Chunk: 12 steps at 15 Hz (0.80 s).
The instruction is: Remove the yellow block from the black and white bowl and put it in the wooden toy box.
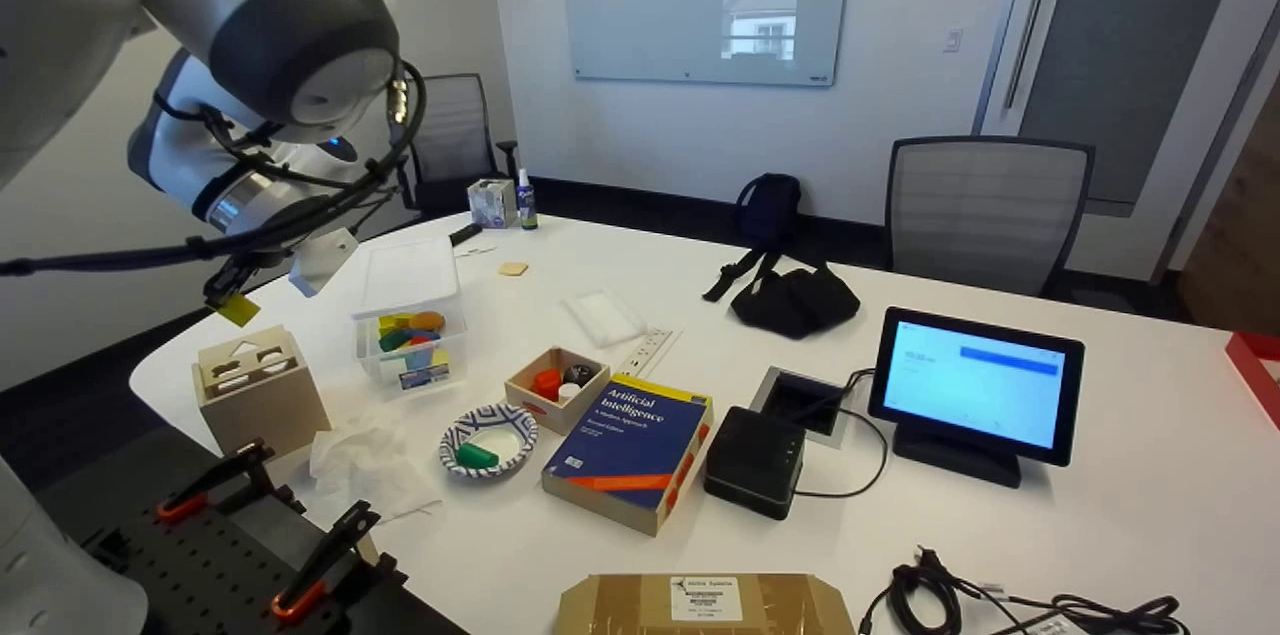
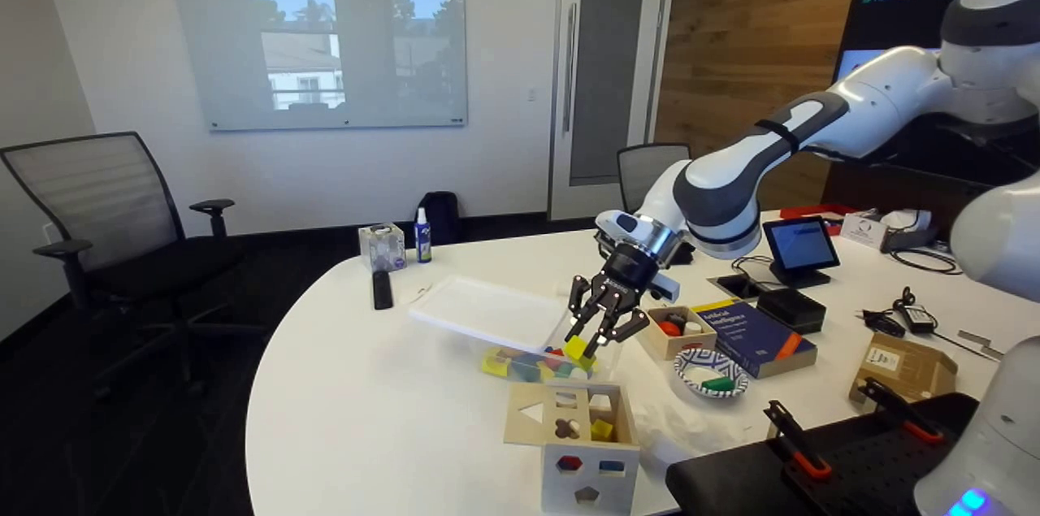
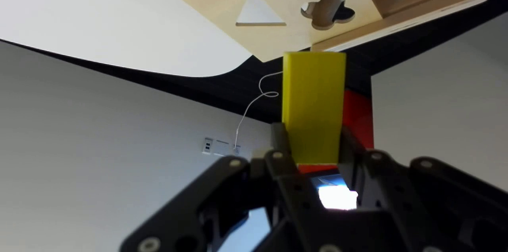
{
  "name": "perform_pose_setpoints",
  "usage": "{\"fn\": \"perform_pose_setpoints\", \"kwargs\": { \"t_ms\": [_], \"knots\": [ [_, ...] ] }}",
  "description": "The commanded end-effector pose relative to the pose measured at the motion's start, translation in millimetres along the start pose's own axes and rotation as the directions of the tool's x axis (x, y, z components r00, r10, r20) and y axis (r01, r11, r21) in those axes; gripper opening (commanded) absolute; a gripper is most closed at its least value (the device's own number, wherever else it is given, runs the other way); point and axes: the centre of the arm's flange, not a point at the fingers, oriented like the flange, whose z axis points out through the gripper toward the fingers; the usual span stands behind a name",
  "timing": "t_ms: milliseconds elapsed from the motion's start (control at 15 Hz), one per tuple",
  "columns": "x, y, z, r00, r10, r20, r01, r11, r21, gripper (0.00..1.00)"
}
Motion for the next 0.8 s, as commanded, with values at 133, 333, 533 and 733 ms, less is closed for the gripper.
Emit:
{"fn": "perform_pose_setpoints", "kwargs": {
  "t_ms": [133,333,533,733],
  "knots": [
    [-22,-1,14,0.995,0.034,-0.093,-0.028,0.998,0.064,0.08],
    [-34,0,17,0.99,0.033,-0.138,-0.022,0.996,0.085,0.08],
    [-43,5,18,0.983,0.003,-0.186,0.016,0.995,0.1,0.08],
    [-50,10,18,0.972,-0.032,-0.232,0.059,0.992,0.113,0.08]
  ]
}}
